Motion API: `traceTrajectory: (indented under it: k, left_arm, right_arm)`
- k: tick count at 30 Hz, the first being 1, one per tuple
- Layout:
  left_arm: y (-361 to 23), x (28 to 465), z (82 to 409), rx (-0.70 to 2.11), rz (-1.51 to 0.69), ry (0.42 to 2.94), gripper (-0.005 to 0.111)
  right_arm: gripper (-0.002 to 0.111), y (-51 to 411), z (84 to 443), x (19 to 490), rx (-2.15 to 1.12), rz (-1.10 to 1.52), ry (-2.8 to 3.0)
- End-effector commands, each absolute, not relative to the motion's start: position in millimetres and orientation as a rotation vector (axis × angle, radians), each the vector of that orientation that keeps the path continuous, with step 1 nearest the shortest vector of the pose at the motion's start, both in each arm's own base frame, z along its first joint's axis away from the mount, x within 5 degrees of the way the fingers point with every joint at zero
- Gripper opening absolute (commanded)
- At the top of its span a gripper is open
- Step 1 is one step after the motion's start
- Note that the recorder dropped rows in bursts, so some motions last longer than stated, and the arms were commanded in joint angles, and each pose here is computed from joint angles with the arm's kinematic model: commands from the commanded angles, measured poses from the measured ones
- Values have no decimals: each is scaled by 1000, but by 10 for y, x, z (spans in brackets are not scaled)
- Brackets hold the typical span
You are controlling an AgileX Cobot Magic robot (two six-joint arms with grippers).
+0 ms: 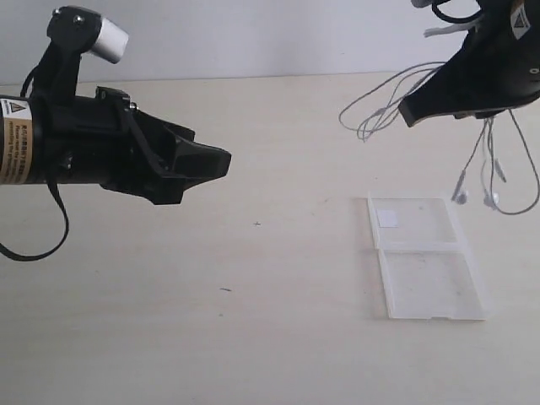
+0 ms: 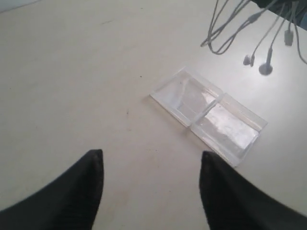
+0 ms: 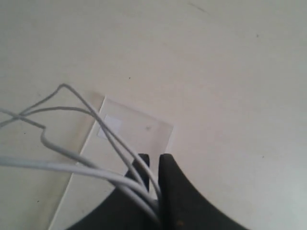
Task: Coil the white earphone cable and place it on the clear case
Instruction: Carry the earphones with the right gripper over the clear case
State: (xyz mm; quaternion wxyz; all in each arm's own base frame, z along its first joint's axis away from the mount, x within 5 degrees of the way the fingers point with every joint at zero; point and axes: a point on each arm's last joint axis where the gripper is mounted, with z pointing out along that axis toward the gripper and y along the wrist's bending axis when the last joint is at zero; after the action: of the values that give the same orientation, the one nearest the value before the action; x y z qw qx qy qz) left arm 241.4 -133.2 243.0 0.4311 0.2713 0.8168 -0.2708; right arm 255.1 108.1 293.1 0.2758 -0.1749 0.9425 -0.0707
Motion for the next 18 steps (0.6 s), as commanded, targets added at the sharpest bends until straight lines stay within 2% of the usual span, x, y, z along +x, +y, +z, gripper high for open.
traceTrajectory:
  k: [1, 18]
  left_arm:
    - [-1347, 2372, 2412, 647, -747, 2020, 48]
    - [-1438, 2235, 2421, 730, -941, 1962, 46]
  right_arm:
    - [0, 1068, 2840, 2497, -318, -128, 2584]
    - [0, 978, 2744, 2348, 390, -102, 2729]
